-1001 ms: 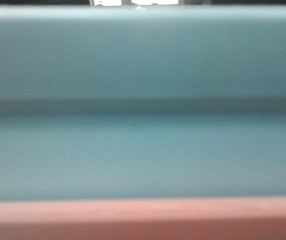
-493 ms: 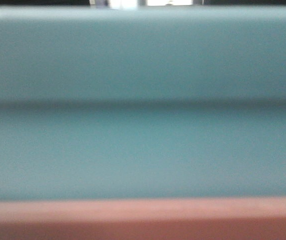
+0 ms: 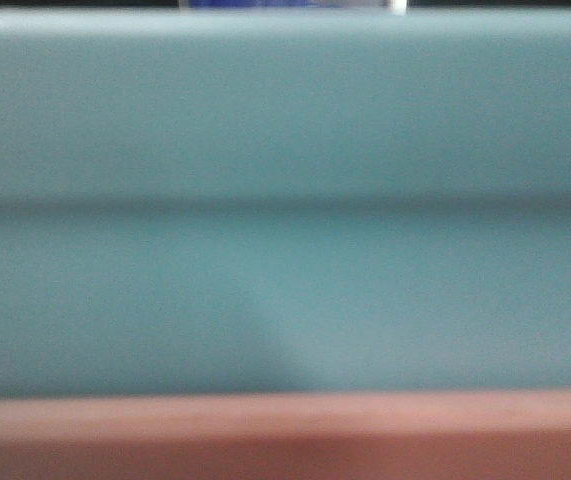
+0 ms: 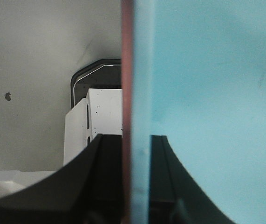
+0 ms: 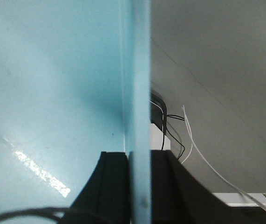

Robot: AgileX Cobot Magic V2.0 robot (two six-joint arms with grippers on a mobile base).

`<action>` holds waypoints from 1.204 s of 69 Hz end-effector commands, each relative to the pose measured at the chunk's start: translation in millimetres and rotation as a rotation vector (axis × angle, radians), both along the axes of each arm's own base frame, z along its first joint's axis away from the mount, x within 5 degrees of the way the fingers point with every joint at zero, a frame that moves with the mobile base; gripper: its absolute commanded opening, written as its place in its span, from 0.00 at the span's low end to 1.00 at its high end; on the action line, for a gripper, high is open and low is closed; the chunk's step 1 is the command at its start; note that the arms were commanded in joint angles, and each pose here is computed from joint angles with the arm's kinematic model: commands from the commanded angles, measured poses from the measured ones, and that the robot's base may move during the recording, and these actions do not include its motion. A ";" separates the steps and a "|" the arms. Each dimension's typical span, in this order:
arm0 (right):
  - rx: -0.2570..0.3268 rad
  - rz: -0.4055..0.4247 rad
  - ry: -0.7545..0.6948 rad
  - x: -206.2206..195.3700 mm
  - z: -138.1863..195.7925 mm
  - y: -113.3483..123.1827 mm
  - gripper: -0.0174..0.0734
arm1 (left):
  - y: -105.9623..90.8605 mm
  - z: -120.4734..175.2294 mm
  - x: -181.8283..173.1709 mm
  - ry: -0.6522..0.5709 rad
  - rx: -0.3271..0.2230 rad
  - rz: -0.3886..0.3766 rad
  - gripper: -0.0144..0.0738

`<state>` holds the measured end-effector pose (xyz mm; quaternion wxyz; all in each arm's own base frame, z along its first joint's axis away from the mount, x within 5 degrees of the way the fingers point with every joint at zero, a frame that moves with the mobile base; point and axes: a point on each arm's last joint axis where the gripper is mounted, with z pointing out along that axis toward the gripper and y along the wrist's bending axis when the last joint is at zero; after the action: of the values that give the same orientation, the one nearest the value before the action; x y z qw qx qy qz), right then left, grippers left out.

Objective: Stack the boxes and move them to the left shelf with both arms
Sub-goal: 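Keep both grippers clamped on the bin walls while driving to the shelf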

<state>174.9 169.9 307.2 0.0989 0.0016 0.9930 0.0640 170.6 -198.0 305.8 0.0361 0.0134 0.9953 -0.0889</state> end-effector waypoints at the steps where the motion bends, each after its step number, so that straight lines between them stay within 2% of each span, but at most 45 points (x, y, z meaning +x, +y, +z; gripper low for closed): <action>1: 0.039 0.004 -0.059 -1.2 15.5 -2.5 0.25 | 4.7 20.4 -12.7 0.040 -0.029 -0.004 0.16; 83: 0.039 0.004 -0.059 -1.2 15.5 -2.5 0.25 | 4.7 20.4 -12.7 0.040 -0.029 -0.004 0.16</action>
<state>174.9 169.9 307.2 0.0989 0.0016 0.9930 0.0640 170.5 -197.9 305.8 0.0355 0.0134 0.9954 -0.0882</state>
